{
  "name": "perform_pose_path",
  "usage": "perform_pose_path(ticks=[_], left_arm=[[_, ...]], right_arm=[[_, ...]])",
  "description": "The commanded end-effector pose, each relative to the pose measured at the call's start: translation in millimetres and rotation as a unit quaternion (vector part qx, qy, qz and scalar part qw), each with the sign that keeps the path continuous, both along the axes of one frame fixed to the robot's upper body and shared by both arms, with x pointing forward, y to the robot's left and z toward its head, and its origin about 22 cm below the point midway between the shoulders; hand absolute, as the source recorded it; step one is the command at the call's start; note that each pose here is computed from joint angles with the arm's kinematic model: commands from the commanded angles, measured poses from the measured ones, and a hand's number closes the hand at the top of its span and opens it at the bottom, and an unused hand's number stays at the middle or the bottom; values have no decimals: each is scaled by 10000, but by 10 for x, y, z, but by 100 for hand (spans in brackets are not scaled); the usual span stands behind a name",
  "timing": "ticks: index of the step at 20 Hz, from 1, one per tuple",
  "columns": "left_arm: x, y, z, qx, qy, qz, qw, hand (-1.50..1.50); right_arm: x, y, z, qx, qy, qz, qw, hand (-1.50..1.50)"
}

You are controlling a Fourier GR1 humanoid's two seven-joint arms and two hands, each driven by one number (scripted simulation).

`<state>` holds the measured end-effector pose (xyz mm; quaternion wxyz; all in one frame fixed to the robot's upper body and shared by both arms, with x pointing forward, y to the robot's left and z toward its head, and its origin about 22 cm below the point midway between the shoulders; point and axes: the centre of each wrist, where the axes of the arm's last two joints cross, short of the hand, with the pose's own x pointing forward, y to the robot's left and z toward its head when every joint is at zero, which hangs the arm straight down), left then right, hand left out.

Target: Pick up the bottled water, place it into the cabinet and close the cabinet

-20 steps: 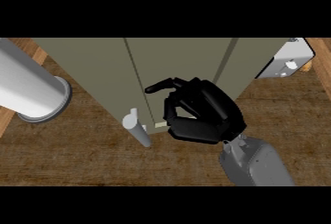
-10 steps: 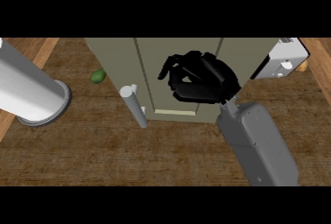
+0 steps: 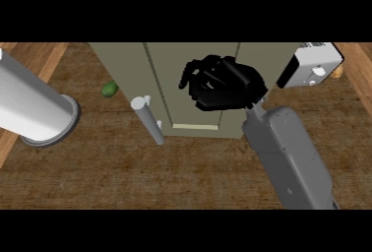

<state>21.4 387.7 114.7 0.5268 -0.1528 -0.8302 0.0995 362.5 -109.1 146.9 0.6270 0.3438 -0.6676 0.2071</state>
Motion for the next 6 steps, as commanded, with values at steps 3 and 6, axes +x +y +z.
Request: perform_pose_path(ticks=[3,6], left_arm=[[39,-4,-35,-47,-18,-67,10000,-150],[47,-21,-26,-12,22,-114,9999,-150]], right_arm=[[232,226,288,154,15,138,9998,150],[198,337,465,118,-68,133,9998,150]])
